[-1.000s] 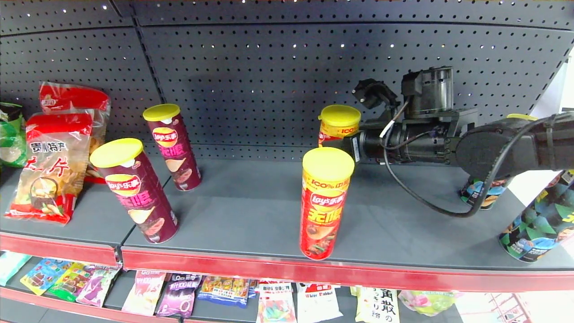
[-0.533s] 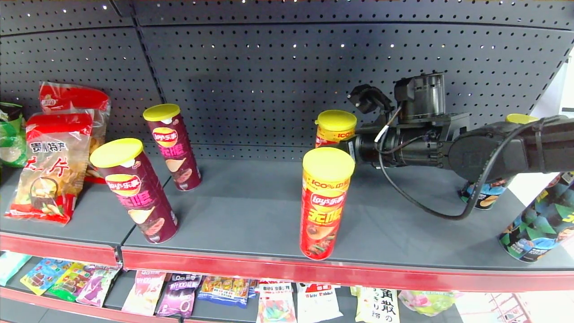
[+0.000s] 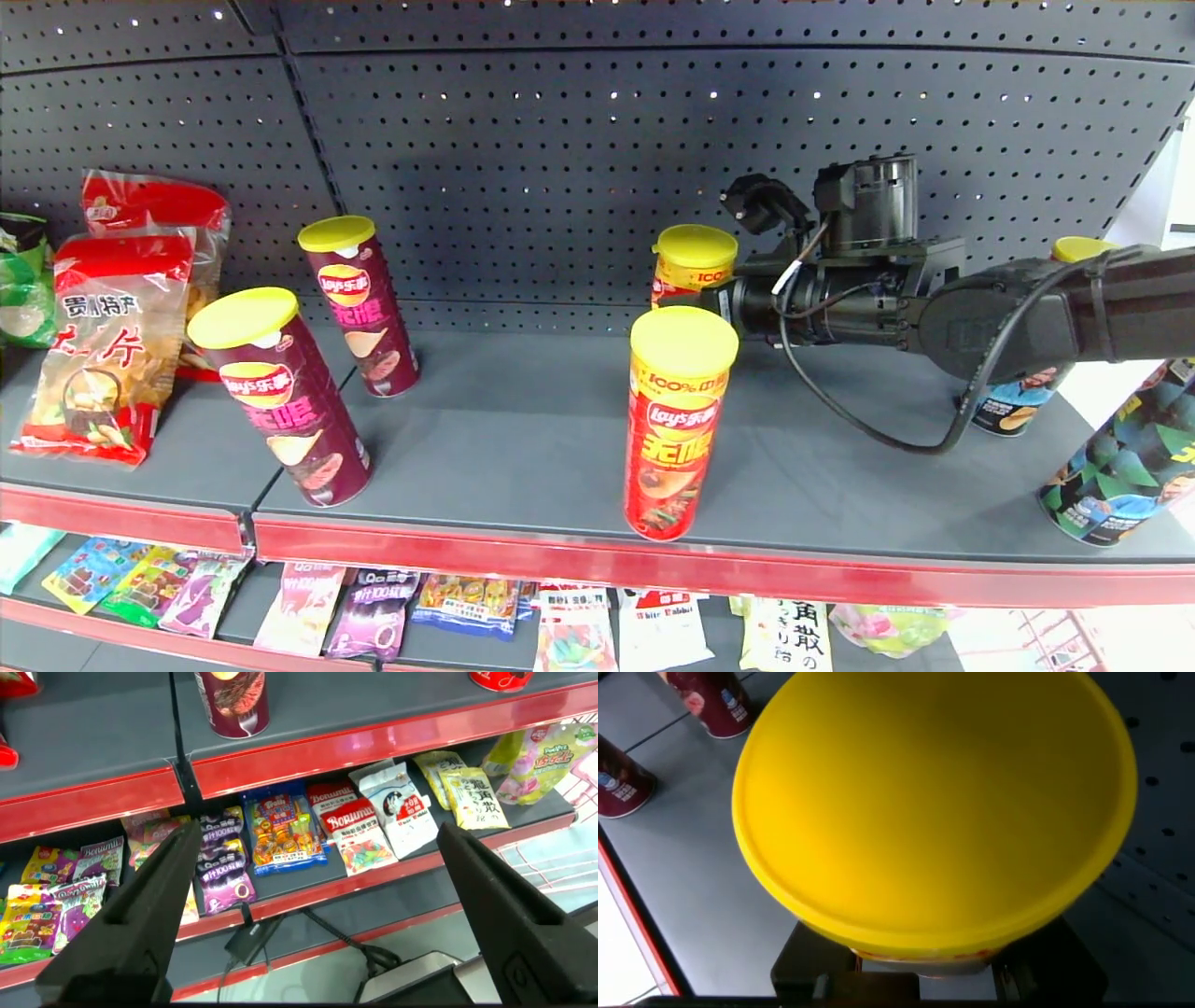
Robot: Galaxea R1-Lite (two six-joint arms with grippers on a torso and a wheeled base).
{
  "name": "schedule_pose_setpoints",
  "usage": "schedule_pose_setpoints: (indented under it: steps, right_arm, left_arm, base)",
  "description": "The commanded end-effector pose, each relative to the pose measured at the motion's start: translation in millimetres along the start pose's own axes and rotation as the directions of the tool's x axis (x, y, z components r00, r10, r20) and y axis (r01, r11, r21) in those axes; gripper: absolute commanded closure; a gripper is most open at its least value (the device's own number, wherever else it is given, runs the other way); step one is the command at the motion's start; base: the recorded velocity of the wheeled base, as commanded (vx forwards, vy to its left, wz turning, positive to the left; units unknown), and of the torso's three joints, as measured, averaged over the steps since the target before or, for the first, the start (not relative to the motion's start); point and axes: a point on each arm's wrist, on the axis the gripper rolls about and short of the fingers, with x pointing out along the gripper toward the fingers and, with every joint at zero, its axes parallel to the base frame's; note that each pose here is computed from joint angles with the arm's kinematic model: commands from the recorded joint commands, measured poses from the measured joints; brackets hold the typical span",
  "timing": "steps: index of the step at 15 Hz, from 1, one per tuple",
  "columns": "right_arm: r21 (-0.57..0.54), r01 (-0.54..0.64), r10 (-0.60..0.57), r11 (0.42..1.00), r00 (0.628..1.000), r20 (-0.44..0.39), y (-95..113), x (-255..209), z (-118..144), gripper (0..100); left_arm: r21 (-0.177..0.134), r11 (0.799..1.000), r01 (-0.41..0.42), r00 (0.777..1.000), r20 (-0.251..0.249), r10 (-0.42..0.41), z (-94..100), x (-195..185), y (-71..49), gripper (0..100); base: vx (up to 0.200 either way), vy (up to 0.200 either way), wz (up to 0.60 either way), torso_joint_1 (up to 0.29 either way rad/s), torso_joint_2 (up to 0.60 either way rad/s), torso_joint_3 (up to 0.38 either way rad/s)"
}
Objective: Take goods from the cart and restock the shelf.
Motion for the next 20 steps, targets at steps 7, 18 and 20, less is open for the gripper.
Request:
schedule_pose_setpoints:
  steps: [7, 18, 20]
  right_arm:
    - [-0.002, 0.001, -0.001, 1.000, 1.000, -0.010, 0.5, -1.2, -3.2, 100]
    - [0.004, 0.028, -0.028, 1.000, 1.000, -0.009, 3.4, -16.1, -5.6, 0]
    - [0.010, 0.037, -0.037, 0.999, 0.999, -0.007, 5.8, -32.5, -5.2, 0]
  left_arm:
    - [0.000, 1.000, 0.001, 1.000, -0.002, -0.001, -0.3, 0.2, 0.0, 0]
    - [-0.002, 1.000, 0.000, 1.000, 0.007, 0.000, -1.1, -1.0, 0.2, 0]
    - [-0.001, 1.000, 0.003, 1.000, 0.006, -0.003, -1.4, -0.8, 0.2, 0]
  base:
    - [0.000, 0.000, 0.00, 0.000, 0.00, 0.000]
    - [0.000, 0.000, 0.00, 0.000, 0.00, 0.000]
    - [0.000, 0.000, 0.00, 0.000, 0.00, 0.000]
